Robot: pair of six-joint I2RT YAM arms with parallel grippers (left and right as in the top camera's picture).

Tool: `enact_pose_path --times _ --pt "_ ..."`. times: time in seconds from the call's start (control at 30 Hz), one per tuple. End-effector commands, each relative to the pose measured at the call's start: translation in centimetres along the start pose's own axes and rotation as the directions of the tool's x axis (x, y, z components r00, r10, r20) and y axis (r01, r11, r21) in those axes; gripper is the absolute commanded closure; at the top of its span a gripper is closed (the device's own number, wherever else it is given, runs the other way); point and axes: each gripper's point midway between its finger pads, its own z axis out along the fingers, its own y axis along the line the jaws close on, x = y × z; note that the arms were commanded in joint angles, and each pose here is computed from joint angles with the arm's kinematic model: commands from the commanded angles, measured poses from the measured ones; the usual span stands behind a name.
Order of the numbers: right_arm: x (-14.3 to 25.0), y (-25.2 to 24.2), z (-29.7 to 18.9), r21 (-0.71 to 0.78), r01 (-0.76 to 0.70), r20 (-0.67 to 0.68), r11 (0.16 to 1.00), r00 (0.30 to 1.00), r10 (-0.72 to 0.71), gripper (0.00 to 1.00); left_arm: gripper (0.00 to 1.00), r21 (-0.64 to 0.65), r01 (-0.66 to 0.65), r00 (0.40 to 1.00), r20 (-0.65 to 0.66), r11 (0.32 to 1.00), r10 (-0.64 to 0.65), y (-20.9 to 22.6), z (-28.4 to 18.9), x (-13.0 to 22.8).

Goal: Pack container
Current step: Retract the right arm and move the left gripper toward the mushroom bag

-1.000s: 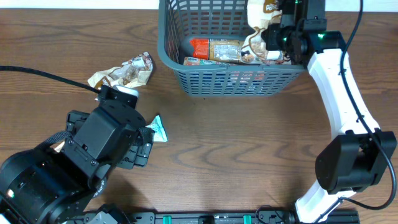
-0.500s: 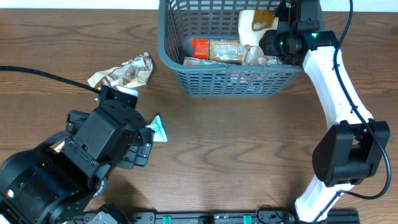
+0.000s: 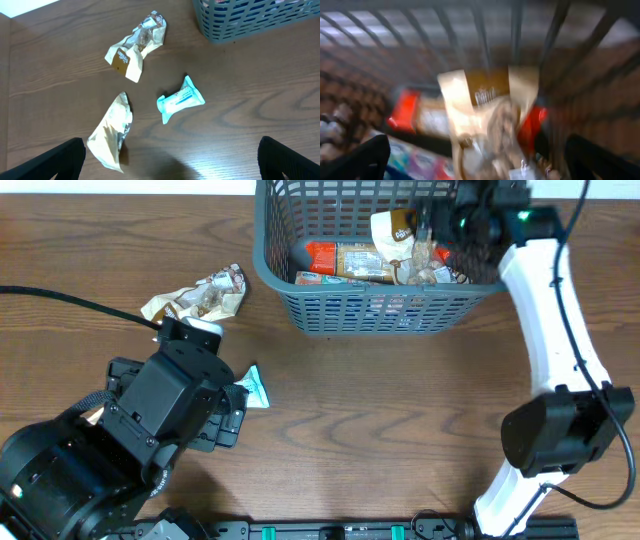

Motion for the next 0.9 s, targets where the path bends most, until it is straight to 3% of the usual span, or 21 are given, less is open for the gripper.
enact_pose_path --times 0.0,0.13,0.3,0.4,0.57,0.67,0.87 --pt "-7.8 1.4 -8.1 -0.025 0.026 0.229 0.999 0.973 -0.020 0.01 0.01 -0.026 -0.047 0.996 -0.070 0.999 0.045 0.7 0.0 1.8" --pt "-12.8 0.0 -17.0 0.037 0.003 0.425 0.999 0.905 -0.018 0.01 0.01 -0.026 -0.047 0.997 -0.070 0.999 0.045 0.7 0.0 1.8" --pt "-14.6 -6.5 -26.2 0.210 -0.231 0.600 0.950 0.798 0.061 0.01 0.01 -0.007 -0.044 0.996 -0.072 0.999 0.043 0.3 0.0 1.8" --pt "-12.9 -11.4 -28.8 0.330 -0.376 0.617 0.866 0.780 0.104 0.01 0.01 -0.002 -0.041 0.997 -0.068 0.999 0.041 0.2 0.0 1.7" --pt "-7.0 -18.1 -29.4 0.534 -0.471 0.501 0.702 0.845 0.186 0.01 0.01 0.040 -0.031 0.997 -0.064 0.999 0.033 -0.6 0.0 1.5" --pt "-3.6 -21.5 -30.4 0.633 -0.522 0.466 0.572 0.847 0.256 0.01 0.01 0.101 -0.018 0.998 -0.058 0.995 0.024 -1.7 0.0 1.2" --pt "0.8 -26.0 -32.0 0.636 -0.655 0.507 0.407 0.753 0.419 0.01 0.01 0.224 0.001 0.999 -0.047 0.975 0.010 -3.9 -0.4 0.6"
